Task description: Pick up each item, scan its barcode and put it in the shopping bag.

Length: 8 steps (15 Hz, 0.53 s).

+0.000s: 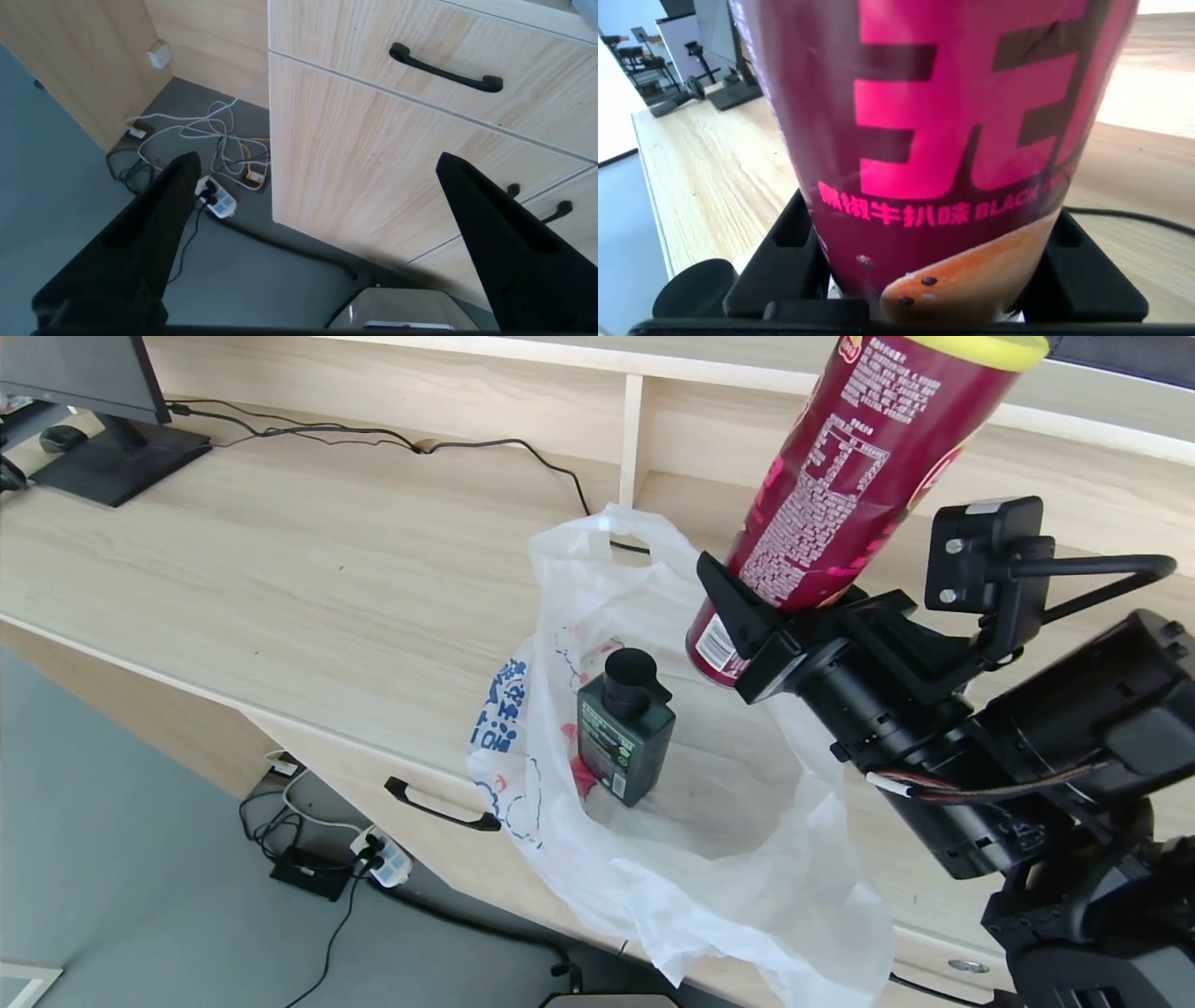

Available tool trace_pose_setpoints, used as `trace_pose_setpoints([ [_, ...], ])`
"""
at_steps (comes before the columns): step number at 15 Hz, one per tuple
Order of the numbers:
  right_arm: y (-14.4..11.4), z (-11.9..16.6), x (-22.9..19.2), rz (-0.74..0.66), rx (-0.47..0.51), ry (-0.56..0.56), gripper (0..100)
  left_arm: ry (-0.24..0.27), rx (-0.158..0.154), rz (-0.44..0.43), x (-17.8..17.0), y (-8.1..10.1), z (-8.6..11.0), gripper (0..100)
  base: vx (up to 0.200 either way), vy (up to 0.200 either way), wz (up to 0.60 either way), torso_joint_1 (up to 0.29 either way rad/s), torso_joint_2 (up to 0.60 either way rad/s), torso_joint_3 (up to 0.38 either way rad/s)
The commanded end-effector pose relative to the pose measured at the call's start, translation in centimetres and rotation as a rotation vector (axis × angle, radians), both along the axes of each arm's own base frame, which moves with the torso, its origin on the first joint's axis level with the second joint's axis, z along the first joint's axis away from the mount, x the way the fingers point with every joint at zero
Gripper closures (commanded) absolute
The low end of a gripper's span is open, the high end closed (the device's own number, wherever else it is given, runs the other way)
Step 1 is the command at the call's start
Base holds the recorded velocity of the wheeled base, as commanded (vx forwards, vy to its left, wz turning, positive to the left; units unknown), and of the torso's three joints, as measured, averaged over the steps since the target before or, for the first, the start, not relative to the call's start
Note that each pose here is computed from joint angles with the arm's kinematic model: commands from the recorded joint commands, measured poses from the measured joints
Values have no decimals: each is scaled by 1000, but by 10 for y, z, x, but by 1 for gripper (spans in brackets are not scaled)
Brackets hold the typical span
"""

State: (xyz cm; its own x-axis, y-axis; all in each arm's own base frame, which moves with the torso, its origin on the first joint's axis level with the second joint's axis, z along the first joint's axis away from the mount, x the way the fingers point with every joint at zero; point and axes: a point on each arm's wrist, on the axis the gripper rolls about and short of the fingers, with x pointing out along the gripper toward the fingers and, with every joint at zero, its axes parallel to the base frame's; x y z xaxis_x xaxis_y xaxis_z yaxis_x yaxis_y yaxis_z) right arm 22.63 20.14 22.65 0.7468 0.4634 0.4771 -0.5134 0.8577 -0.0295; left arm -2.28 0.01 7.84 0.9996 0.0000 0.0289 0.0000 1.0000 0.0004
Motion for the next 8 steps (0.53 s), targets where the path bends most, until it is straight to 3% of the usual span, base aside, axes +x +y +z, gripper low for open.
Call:
trace_pose_setpoints([
  [1,7,-9,7,1,-16,18,100,1,1,-2,0,0,0,0,0,0,0,0,0,0],
  [8,9,-18,8,5,-40,42,100,1,0,0,0,0,0,0,0,0,0,0,0,0],
])
